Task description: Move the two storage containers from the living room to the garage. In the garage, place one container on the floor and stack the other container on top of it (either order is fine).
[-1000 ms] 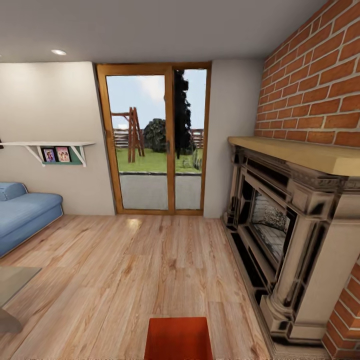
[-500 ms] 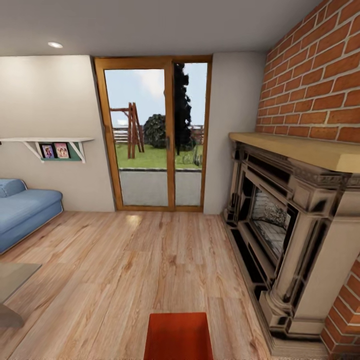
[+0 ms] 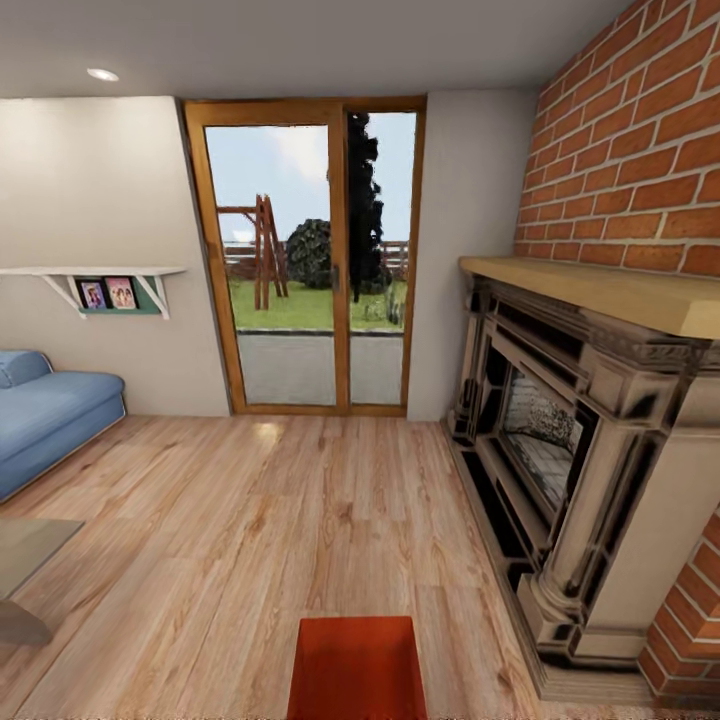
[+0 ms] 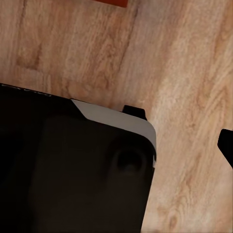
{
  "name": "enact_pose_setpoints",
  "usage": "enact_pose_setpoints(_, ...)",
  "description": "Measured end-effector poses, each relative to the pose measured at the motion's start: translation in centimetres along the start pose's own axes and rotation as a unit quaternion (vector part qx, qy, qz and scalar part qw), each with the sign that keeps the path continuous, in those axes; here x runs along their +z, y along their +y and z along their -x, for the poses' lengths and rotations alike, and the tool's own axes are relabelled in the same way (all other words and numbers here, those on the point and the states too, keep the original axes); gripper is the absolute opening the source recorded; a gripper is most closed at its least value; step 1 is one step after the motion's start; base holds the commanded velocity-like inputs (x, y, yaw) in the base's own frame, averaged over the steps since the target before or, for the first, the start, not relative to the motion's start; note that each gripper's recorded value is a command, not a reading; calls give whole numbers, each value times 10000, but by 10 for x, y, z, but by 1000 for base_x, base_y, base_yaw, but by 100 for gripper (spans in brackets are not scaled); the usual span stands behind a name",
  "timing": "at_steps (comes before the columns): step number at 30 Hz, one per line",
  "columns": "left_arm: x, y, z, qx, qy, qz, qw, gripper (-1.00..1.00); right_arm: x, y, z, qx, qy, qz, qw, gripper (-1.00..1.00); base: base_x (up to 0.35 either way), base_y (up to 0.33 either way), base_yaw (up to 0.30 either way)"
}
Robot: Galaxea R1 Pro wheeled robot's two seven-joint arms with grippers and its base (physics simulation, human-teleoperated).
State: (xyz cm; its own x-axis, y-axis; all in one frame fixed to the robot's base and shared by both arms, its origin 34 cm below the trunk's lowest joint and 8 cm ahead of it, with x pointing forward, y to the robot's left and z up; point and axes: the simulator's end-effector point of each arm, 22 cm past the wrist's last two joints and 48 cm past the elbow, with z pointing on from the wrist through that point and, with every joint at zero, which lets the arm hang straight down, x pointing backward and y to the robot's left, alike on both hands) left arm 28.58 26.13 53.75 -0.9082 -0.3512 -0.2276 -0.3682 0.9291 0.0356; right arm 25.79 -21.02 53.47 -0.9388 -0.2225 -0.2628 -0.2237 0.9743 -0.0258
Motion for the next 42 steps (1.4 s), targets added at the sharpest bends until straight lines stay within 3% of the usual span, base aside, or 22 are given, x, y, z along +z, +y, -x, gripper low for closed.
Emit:
enact_pose_setpoints(10,1,2,-6,8,74,28,10000,100,0,9,-6,-2,83,114,9999,100,0,0,-84)
enact_pose_setpoints(37,3,7,-20,34,248,94,9996,100,0,9,-22,3,287,103,9995,100,0,0,-65)
enact_pose_setpoints(42,3,7,-20,32,251,95,9996,100,-1,13,-32,-23,519,134,9986,100,0,0,0)
